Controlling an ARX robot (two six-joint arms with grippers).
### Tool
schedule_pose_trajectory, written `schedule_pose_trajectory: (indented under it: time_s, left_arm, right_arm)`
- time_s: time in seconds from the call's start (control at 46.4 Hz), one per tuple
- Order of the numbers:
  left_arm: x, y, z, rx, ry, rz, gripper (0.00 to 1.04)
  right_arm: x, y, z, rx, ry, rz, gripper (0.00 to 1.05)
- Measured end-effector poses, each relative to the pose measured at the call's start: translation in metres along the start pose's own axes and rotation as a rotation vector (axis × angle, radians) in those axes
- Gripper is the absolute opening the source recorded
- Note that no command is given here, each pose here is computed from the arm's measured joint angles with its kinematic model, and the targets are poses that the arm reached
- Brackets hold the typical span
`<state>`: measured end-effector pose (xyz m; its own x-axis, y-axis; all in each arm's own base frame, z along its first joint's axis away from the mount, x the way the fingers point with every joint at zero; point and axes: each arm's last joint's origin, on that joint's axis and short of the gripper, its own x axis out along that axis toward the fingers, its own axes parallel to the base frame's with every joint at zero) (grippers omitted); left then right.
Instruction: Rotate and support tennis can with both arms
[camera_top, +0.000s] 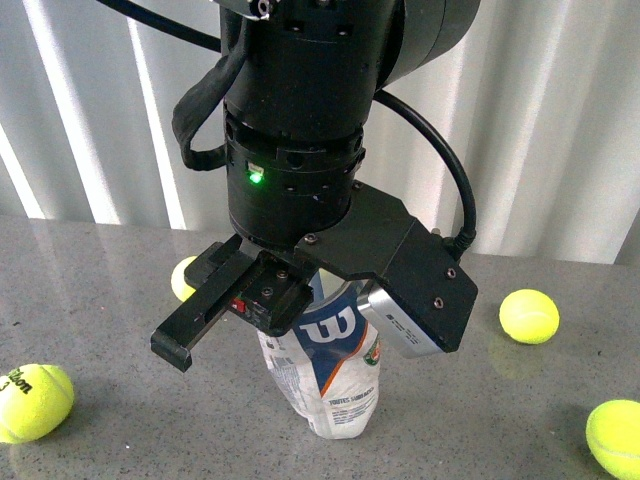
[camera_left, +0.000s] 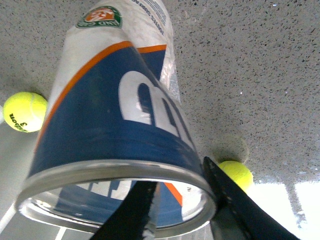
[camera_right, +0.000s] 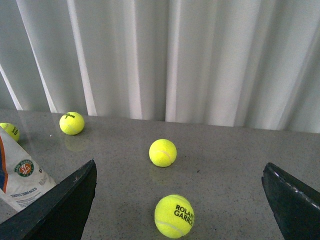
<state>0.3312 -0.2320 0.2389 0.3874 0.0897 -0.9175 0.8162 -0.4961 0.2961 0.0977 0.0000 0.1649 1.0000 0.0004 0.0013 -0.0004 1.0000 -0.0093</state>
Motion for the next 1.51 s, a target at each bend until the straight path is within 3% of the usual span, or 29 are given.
schedule_pose_trajectory:
  time_s: [0.215,0.431,0.99,1.098,1.184,1.313,1.378,1.507]
  left_arm:
    - [-0.010,0.009,0.003,-0.021,-0.028,0.051,0.73]
    - [-0.019,0.015,0.004,-0.053,-0.037,0.092,1.00]
    - [-0.031,0.014,0.003,-0.074,-0.050,0.103,0.98]
    - [-0.043,0.017,0.002,-0.104,-0.113,0.160,0.98]
    - [-0.067,0.017,-0.003,-0.159,-0.236,0.241,0.98]
    - [-0.124,0.004,-0.039,-0.357,-0.447,0.539,0.98]
    - [-0.138,-0.006,-0.060,-0.456,-0.487,0.641,0.98]
    - [-0.151,-0.047,-0.126,-0.818,-0.560,0.860,0.98]
  right_arm:
    - [0.000,0.000,0.000,0.000,0.000,0.000,0.98]
    - [0.000,0.000,0.000,0.000,0.000,0.000,0.98]
    - [0.000,0.000,0.000,0.000,0.000,0.000,0.98]
    - [0.000,0.000,0.000,0.000,0.000,0.000,0.98]
    - [0.000,0.000,0.000,0.000,0.000,0.000,0.98]
    - [0.000,0.000,0.000,0.000,0.000,0.000,0.98]
    - [0.000,0.000,0.000,0.000,0.000,0.000,0.98]
    - [0.000,0.000,0.000,0.000,0.000,0.000,0.98]
